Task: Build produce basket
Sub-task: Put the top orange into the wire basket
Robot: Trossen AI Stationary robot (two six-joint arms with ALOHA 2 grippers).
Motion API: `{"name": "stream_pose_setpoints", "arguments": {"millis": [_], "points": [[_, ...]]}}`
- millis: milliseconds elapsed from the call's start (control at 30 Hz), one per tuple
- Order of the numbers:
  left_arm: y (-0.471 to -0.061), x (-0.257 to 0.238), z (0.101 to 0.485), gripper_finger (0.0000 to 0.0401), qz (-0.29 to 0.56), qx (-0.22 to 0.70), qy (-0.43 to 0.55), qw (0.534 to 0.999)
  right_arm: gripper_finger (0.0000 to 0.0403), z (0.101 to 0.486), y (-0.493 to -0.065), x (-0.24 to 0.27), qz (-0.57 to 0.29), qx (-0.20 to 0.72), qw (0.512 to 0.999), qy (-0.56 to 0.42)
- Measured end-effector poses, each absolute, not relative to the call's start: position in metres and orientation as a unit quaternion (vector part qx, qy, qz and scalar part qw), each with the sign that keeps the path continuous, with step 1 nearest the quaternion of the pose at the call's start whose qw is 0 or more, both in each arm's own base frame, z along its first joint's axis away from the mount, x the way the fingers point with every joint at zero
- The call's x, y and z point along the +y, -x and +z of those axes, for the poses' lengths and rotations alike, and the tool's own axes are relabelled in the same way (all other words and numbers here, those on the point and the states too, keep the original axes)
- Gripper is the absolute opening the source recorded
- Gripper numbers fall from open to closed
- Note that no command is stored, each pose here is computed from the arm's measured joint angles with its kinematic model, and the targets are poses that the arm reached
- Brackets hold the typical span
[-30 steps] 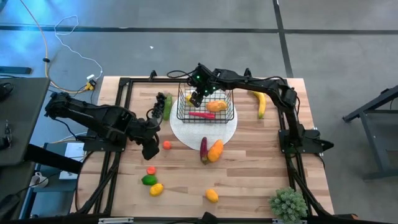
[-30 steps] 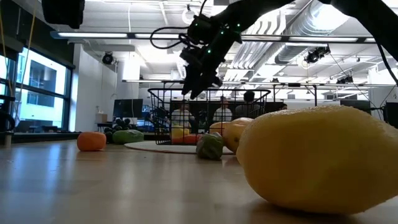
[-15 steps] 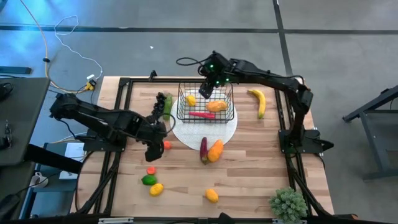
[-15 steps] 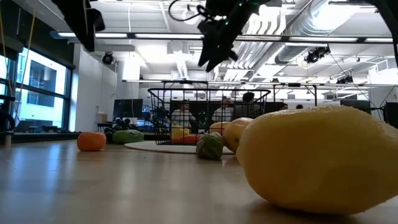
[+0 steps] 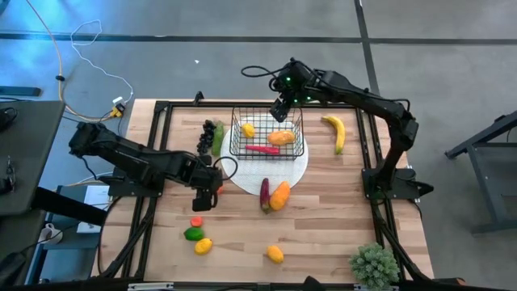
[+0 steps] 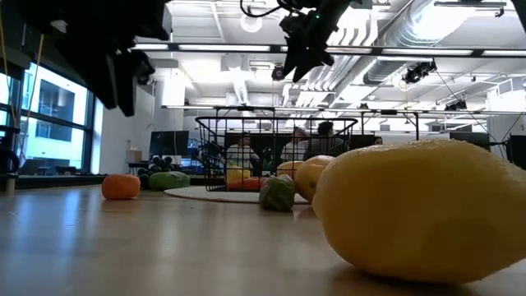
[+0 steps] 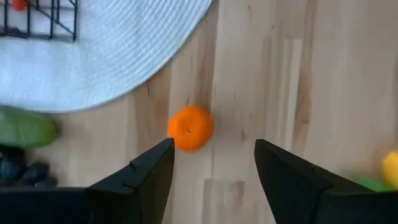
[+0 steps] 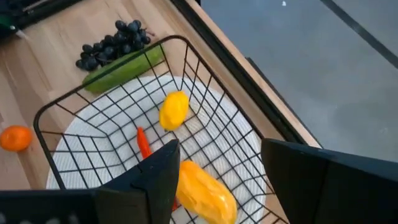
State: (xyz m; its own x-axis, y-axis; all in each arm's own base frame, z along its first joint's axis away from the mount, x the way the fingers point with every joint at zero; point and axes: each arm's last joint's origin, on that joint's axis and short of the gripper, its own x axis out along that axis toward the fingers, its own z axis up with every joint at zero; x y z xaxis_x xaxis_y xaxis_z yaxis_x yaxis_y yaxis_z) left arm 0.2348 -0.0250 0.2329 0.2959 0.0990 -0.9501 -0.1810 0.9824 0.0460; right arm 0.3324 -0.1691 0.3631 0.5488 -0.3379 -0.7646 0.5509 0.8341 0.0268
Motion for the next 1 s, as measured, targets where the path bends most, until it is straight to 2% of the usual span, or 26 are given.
{"name": "stream_pose_setpoints", "arguments": {"millis": [367, 1000], "points": [[-0.234, -0.007, 0.204, 0.0213, 0.088, 0.574, 0.054, 0.812, 0.0206, 0.362, -0.329, -0.168, -0.255, 0.416, 0.862, -0.136], [-0.231, 0.001, 0.184, 0.0213, 0.091, 0.576, 0.065, 0.810, 0.0206, 0.361, -0.329, -0.168, -0.254, 0.417, 0.862, -0.134]]}}
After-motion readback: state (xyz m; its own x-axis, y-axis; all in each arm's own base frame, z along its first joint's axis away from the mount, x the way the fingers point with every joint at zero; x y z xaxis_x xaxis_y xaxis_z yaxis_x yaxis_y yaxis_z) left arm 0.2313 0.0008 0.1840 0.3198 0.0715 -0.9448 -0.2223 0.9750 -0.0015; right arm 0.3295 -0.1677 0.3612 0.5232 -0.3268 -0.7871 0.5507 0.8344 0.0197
